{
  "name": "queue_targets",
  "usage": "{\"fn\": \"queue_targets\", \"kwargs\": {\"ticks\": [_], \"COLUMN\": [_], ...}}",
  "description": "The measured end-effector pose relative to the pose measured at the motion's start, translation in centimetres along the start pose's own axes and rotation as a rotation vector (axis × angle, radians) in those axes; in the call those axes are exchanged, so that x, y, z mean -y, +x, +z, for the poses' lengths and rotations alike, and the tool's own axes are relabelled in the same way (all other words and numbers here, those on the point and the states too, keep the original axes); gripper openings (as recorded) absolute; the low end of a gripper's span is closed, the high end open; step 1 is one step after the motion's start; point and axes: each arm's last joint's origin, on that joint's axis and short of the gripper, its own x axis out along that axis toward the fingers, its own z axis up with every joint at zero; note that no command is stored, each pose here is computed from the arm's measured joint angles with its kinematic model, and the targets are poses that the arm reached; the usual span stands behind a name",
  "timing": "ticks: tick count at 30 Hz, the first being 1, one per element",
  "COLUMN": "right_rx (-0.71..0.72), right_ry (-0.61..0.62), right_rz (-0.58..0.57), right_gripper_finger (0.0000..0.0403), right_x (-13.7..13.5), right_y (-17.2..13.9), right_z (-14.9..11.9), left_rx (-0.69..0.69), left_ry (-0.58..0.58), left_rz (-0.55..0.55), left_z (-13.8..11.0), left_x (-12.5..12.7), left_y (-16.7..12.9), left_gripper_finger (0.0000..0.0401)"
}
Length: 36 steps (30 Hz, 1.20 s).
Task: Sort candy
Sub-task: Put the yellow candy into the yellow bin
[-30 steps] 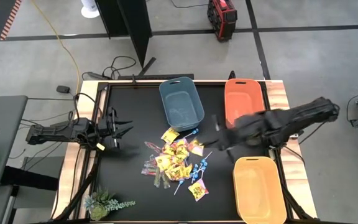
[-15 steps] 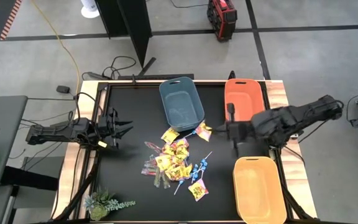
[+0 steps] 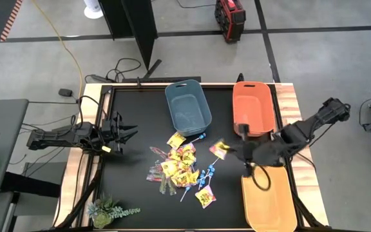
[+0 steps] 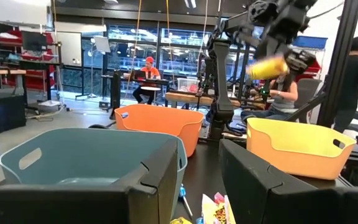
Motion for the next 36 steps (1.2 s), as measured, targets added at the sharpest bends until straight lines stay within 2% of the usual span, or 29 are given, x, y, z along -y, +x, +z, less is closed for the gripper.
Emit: {"fn": "queue_targets", "kwargs": {"ticks": [7, 11, 16, 20, 24, 30, 33, 36], "right_rx": [-0.246, -0.376, -0.585, -0.694, -0.801, -0.858, -0.851, -0.763], "right_ry": [0.307, 0.439, 0.629, 0.726, 0.775, 0.81, 0.791, 0.774], "right_rz": [0.177, 0.227, 0.189, 0.058, -0.054, -0.102, -0.092, -0.015], "right_gripper_finger": [0.0, 0.0, 0.0, 0.0012, 0.0063, 0.0195, 0.0254, 0.0282], "right_x": [-3.3, -5.3, -7.4, -8.7, -9.7, -10.4, -10.2, -10.0], "right_y": [-1.8, -2.8, -4.0, -4.3, -3.9, -2.8, -1.8, 0.0], "right_z": [-2.7, -3.9, -5.7, -7.1, -8.0, -8.1, -7.7, -6.5], "left_rx": [0.0, -0.001, -0.001, -0.002, -0.002, -0.002, -0.002, -0.002], "left_ry": [0.016, 0.016, 0.014, 0.007, -0.007, -0.043, -0.055, -0.087], "left_rz": [0.0, 0.001, 0.002, 0.005, 0.006, 0.005, 0.005, 0.005], "left_z": [0.0, 0.0, 0.0, 0.0, 0.0, 0.0, 0.0, 0.0], "left_x": [0.0, 0.0, 0.0, 0.0, 0.0, 0.0, 0.0, 0.0], "left_y": [0.0, 0.0, 0.0, 0.0, 0.0, 0.0, 0.0, 0.0], "left_gripper_finger": [0.0116, 0.0116, 0.0116, 0.0116, 0.0116, 0.0116, 0.0116, 0.0116]}}
